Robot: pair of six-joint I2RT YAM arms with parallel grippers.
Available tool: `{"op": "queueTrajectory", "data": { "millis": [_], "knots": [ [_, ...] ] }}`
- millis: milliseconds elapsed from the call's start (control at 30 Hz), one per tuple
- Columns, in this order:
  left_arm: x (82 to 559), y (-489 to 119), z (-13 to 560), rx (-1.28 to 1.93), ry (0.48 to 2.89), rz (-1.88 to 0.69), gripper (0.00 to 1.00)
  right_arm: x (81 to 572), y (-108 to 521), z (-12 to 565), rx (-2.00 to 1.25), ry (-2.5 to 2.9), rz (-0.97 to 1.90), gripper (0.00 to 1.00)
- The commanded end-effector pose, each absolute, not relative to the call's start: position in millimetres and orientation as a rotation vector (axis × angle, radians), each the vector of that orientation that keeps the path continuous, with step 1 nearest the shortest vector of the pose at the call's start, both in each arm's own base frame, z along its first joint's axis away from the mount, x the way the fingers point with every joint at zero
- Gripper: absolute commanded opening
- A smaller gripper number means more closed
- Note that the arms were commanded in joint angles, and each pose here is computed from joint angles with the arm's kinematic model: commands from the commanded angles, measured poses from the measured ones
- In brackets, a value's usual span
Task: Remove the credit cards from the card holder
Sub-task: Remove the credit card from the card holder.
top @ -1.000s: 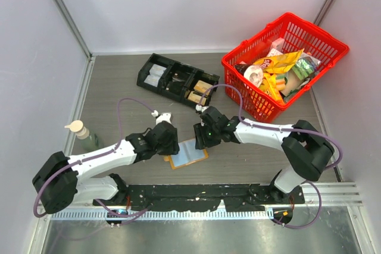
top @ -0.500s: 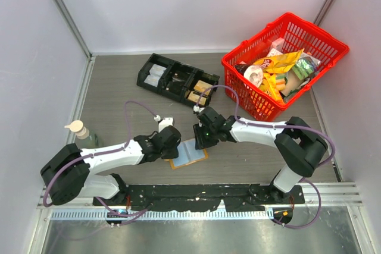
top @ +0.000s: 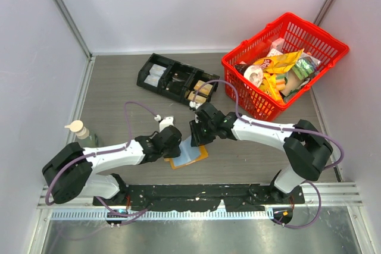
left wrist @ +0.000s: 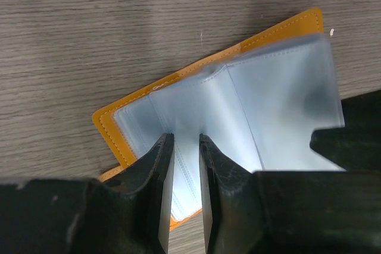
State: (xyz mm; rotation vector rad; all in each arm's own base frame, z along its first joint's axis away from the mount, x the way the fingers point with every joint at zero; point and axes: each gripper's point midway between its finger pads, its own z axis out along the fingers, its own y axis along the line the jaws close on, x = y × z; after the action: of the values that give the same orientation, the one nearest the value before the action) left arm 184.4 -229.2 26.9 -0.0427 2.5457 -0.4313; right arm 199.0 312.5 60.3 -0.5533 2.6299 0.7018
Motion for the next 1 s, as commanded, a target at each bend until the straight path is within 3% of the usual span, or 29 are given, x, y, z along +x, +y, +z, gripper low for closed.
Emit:
{"op": "queueTrajectory", "data": {
  "millis": [0,467,567,733,967],
  "knots": [
    [180,-225,23,-0.057,2.548,-0.431,0.26,193,344,110,-0.606,2.512,0.885,0.33],
    [185,-188,66,-0.350,2.297,-0.555,0.29,171,367,102,-0.732,2.510,1.029,0.37],
    [184,-183,74,-0.392,2.251,-0.598,0.29,173,366,97,-0.750,2.517,0.997,0.42],
    [184,-180,79,-0.410,2.225,-0.622,0.29,174,363,94,-0.757,2.525,0.952,0.62],
    [184,-189,80,-0.381,2.245,-0.641,0.30,191,336,87,-0.719,2.526,0.717,0.65]
  ]
}}
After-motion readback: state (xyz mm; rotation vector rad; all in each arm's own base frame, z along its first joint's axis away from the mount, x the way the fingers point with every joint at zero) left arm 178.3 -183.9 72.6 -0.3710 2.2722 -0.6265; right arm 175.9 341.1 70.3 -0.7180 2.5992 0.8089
